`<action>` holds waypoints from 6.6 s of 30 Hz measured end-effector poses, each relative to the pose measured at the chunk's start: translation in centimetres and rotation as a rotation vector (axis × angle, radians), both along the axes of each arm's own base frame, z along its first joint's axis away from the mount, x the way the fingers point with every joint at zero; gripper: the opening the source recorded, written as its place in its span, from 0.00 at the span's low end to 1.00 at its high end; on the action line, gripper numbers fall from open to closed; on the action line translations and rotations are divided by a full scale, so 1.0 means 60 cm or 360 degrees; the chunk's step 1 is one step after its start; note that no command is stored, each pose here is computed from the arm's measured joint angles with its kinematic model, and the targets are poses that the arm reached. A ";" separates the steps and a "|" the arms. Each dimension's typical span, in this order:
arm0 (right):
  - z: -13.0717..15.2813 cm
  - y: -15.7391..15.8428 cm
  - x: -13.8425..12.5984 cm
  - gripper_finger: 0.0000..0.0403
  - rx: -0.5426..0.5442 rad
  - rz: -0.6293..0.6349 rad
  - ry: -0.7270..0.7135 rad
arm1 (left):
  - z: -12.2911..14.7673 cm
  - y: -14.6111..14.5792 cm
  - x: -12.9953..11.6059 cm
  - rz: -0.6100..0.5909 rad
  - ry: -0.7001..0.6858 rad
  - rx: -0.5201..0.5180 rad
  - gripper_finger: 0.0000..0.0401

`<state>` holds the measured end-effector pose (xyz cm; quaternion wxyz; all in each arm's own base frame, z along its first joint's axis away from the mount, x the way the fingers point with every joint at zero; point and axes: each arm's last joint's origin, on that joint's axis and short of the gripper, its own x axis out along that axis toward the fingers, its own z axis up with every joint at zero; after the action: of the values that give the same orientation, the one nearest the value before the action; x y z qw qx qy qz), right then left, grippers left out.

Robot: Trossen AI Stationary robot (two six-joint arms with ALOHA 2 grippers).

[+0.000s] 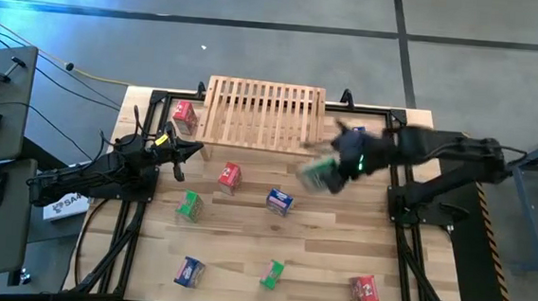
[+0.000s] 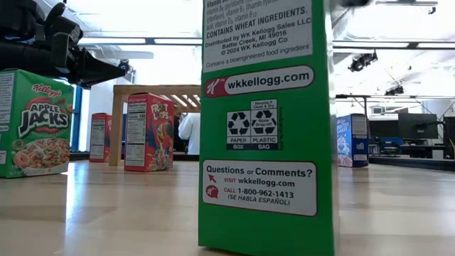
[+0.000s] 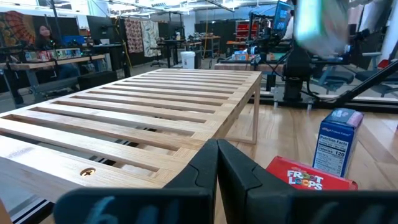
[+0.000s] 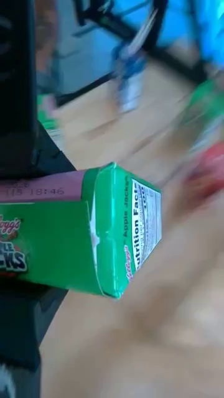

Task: Stack cereal on shelf
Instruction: Put the top right green cereal box on the shelf

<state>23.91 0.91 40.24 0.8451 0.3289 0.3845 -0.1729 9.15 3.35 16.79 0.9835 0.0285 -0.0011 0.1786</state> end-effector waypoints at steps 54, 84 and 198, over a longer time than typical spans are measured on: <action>-0.011 -0.328 0.145 0.62 -0.0850 0.0561 0.0462 | 0.000 0.000 0.000 0.0000 -0.0001 0.0000 0.00; -0.125 -0.247 0.044 0.01 -0.0788 0.0271 0.0383 | 0.000 0.000 0.000 0.0000 -0.0001 0.0000 0.00; -0.179 -0.287 0.186 0.00 -0.1380 -0.0078 -0.0301 | 0.000 0.000 0.000 0.0000 -0.0001 0.0000 0.00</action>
<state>35.06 -16.30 29.50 0.9320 -0.0326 0.1895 -0.3072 9.15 3.35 16.79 0.9835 0.0286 -0.0013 0.1787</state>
